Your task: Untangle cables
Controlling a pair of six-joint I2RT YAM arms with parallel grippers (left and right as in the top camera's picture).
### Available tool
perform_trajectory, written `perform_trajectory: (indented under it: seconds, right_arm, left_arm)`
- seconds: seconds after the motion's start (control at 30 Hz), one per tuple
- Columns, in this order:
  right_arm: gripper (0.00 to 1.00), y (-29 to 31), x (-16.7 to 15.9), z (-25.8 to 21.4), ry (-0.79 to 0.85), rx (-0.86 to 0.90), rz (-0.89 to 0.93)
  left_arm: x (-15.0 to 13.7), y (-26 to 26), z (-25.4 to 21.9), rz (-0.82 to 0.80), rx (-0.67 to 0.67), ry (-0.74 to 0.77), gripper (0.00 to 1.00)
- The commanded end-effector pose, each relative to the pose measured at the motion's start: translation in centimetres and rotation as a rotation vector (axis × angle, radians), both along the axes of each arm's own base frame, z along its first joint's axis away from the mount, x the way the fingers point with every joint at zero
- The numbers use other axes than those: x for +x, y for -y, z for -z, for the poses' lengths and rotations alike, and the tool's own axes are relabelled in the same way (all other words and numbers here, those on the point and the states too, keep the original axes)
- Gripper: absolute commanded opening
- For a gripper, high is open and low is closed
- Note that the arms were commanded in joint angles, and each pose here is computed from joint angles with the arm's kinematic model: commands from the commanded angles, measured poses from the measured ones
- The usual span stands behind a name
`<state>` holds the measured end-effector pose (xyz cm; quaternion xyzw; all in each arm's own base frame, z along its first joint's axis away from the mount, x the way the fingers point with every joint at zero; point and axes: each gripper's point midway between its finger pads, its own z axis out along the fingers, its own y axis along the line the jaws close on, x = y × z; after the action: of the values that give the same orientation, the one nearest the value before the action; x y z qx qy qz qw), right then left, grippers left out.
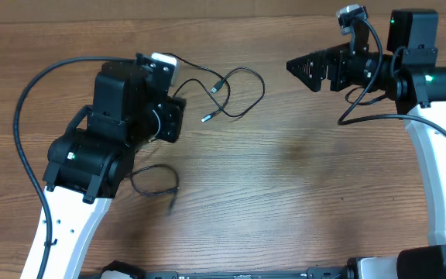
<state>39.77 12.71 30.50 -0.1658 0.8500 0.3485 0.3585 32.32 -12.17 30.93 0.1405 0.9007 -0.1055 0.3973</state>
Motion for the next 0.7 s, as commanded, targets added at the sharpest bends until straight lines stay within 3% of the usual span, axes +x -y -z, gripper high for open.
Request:
perform_trajectory:
  seconds: [0.0,0.2,0.43,0.67]
  right_arm:
    - [1.00,-0.5,-0.9,-0.2,-0.038,0.026,-0.014]
    - [1.00,-2.6,-2.4,2.2,-0.101,-0.005,-0.078]
    - [1.00,-6.3,-3.7,4.6,0.078,-0.136,-0.311]
    - [1.00,-7.3,-2.6,7.6,0.146,-0.214,-0.305]
  left_arm:
    - [-1.7,2.2,-1.0,0.117,-0.088,-0.016,0.54]
    - [-3.8,4.3,-0.8,0.236,-0.182,-0.089,0.54]
    - [-4.8,4.7,-0.4,0.218,-0.241,-0.168,0.47]
    - [-5.4,4.4,0.3,0.210,-0.230,-0.207,0.49]
